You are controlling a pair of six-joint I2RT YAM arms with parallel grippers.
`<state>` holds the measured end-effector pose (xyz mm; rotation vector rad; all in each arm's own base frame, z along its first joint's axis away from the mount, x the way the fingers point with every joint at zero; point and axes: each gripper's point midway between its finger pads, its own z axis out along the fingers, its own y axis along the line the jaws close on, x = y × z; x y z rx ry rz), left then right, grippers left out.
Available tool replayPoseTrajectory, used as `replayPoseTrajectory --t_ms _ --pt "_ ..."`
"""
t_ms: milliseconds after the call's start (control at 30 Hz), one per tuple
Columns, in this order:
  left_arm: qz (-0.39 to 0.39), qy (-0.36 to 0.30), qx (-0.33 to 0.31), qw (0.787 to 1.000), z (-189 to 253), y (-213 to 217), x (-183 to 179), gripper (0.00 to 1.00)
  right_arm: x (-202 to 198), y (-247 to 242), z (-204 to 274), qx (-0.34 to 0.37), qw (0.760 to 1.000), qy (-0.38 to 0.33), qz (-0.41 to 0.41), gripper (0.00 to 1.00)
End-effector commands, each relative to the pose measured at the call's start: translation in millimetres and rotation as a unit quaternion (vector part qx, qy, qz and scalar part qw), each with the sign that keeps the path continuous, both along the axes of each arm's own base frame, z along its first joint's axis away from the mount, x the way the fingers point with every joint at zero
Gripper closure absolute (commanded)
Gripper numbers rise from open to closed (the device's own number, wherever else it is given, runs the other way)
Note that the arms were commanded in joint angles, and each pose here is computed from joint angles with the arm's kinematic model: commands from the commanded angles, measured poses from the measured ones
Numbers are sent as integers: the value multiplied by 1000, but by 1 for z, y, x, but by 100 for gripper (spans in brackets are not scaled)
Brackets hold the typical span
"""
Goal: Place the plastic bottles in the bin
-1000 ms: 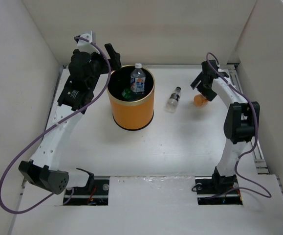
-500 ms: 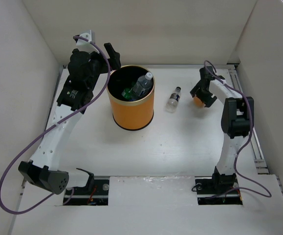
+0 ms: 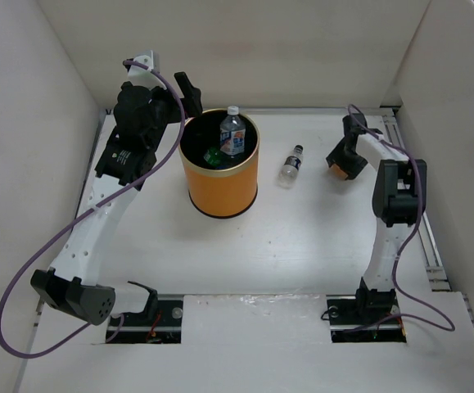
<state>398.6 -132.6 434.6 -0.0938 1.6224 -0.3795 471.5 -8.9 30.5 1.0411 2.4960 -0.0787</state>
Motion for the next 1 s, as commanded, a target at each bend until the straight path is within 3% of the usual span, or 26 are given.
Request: replayPoseTrajectory --t_ms 0,33,67,167,200,333,567,633,700,767,800,833,967 --pt "-2 -37 -19 999 31 1 -7 0 16 -6 -1 -1 1000 -16 27 53" --pt "-2 -37 -19 999 31 1 -7 0 19 -9 0 3 999 -23 32 62" --pt "-2 -37 -19 999 31 1 -7 0 19 -8 0 6 999 -23 39 89" --pt "-2 -37 -19 999 31 1 -7 0 18 -9 0 -2 998 -19 57 92" --pt "-2 -37 -19 999 31 1 -7 0 19 -6 8 -12 997 -26 65 100" --pt "-19 -24 -14 999 22 -7 -3 0 15 -3 53 -52 991 -67 103 100" --pt "-120 -52 -15 991 30 -38 -19 0 -9 4 135 -115 963 -168 175 100" --pt "-159 -52 -15 986 30 -50 -27 0 -14 15 149 -103 952 -194 213 100" --pt "-194 -64 -17 979 35 -60 -35 0 -21 33 180 -97 927 -237 273 100" --pt "-254 -81 -18 964 42 -80 -53 0 -26 69 201 -46 885 -299 355 100" --pt "-274 -83 -23 958 44 -86 -59 0 -35 80 225 -41 858 -336 386 100" --pt "-298 -80 -27 951 42 -94 -61 0 -40 103 250 -12 816 -389 427 100" --pt "-359 -77 -46 929 37 -112 -71 0 -81 147 302 7 726 -460 511 100"
